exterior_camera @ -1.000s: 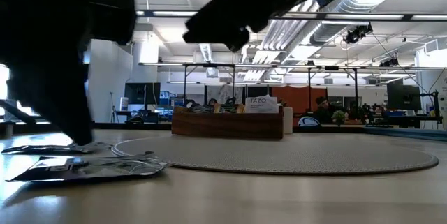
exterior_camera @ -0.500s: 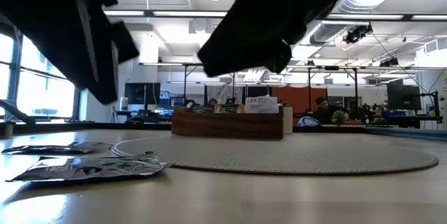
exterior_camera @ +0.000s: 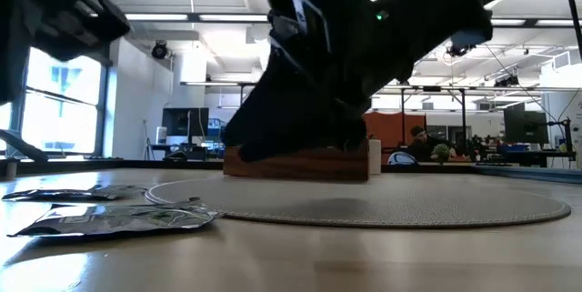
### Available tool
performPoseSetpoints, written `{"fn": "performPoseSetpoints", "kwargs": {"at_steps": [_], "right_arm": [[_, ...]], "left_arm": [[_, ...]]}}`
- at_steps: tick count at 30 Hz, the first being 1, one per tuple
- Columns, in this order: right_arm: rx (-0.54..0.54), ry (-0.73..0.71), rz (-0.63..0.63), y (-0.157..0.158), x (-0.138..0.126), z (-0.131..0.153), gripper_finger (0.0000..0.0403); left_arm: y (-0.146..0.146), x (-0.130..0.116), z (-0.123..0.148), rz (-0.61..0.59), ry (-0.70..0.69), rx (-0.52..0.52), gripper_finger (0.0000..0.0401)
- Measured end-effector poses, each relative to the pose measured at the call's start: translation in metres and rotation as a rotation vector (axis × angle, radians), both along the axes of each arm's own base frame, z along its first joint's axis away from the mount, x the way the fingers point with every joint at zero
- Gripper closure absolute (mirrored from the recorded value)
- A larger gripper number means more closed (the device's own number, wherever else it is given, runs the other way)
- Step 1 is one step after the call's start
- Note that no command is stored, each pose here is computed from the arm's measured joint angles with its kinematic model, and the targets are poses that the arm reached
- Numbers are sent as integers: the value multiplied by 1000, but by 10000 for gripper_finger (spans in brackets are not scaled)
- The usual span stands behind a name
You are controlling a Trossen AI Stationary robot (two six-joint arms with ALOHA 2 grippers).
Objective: Pick & Place Tea
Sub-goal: Put the dark blue tea bag into the left section of the wooden organizer
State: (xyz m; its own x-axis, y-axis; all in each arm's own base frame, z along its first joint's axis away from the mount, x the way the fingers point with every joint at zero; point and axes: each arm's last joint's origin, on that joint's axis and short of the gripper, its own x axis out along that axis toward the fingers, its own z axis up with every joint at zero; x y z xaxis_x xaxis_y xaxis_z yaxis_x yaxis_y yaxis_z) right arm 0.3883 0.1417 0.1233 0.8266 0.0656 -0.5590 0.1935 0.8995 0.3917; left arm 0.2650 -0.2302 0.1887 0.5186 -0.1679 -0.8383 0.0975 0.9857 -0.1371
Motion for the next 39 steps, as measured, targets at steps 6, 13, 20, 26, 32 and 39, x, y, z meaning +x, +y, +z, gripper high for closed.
{"fn": "performPoseSetpoints", "kwargs": {"at_steps": [6, 13, 20, 26, 32, 39], "right_arm": [[58, -10, -2, 2, 4, -15, 263], [68, 2, -35, 1, 5, -23, 263], [84, 1, -22, 3, 5, -22, 263], [87, -8, -21, 3, 5, -22, 263], [133, -1, 4, 5, 5, -21, 263], [130, -10, -4, 5, 5, -21, 263]], "left_arm": [[4, -4, -20, 58, -53, -32, 388], [23, -5, -44, 90, -24, -97, 398], [25, -10, -55, 98, -59, -164, 400], [24, -9, -54, 78, -97, -173, 401], [23, -2, -70, 66, -61, -207, 401], [31, 14, -73, 64, -132, -226, 401]]}}
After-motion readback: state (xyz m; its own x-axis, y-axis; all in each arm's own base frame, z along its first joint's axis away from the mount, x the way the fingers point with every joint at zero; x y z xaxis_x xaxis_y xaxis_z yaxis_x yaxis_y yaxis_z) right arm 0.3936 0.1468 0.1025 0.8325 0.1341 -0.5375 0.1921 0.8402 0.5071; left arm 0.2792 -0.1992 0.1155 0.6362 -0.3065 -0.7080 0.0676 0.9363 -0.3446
